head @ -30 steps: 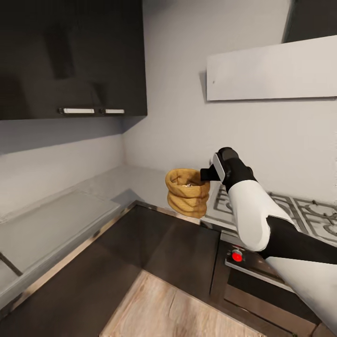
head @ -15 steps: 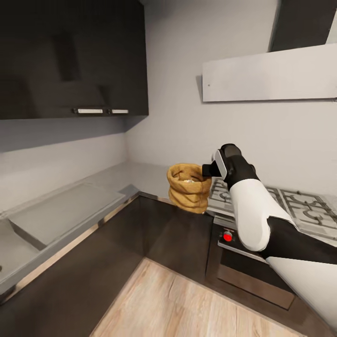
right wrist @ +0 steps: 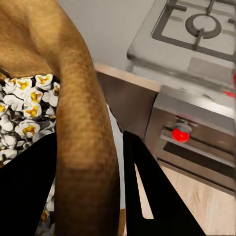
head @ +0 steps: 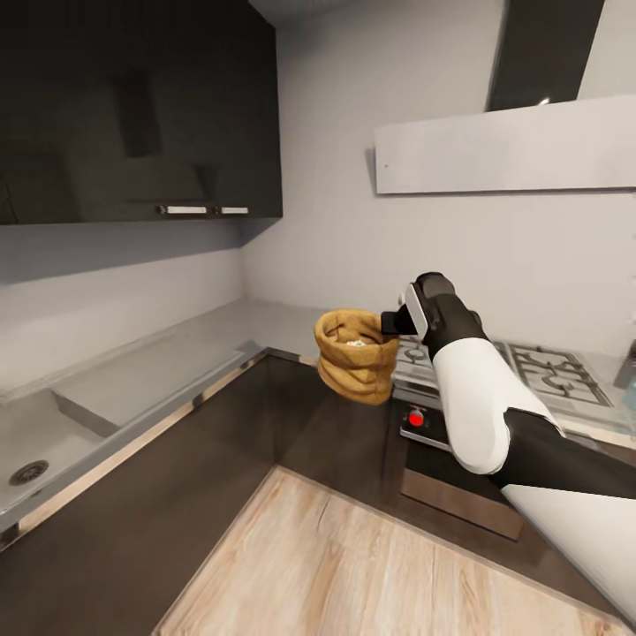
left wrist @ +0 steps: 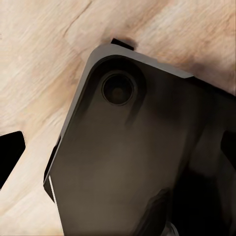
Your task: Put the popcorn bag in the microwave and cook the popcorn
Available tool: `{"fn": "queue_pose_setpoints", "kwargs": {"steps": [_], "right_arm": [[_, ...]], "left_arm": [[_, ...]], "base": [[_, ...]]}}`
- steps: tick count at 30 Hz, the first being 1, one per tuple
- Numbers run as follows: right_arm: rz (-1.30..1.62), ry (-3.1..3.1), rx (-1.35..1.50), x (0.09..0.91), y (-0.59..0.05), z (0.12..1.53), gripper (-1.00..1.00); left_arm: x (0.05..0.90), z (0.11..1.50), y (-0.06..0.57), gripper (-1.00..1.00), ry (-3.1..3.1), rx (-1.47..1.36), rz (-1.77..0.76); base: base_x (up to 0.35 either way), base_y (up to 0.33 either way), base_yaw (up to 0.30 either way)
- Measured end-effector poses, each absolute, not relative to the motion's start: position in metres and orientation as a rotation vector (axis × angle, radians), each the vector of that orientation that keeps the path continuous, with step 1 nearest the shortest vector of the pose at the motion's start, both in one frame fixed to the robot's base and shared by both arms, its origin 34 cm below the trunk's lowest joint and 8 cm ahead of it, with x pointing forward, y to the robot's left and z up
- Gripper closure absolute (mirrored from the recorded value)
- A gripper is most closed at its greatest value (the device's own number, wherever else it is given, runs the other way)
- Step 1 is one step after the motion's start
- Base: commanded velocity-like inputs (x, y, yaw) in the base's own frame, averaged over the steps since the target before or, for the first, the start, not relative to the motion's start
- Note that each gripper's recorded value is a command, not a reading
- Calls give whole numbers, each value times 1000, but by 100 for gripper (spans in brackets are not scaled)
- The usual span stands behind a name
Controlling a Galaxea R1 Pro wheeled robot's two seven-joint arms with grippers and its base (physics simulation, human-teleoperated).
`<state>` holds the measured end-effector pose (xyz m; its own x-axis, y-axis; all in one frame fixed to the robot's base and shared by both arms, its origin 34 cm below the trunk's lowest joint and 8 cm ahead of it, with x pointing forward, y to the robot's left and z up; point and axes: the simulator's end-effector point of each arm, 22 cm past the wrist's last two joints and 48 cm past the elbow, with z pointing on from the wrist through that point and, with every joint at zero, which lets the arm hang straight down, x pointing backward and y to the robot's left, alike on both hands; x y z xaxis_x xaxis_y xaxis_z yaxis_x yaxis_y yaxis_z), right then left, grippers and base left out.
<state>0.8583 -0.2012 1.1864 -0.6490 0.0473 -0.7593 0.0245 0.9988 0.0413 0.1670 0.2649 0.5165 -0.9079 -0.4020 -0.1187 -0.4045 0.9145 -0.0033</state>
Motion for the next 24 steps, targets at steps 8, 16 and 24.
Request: {"fn": "queue_pose_setpoints", "kwargs": {"steps": [8, 16, 24], "right_arm": [[35, 2280, 48, 858, -201, 1185, 100], [35, 2285, 45, 858, -200, 1183, 100], [33, 2296, 44, 856, -200, 1176, 100]], "left_arm": [[167, 516, 265, -100, 2958, -625, 33], [167, 516, 265, -100, 2958, -625, 32], [167, 517, 265, -100, 2957, -626, 33]], "base": [[-345, 0, 0], [-345, 0, 0], [-214, 0, 0]]}}
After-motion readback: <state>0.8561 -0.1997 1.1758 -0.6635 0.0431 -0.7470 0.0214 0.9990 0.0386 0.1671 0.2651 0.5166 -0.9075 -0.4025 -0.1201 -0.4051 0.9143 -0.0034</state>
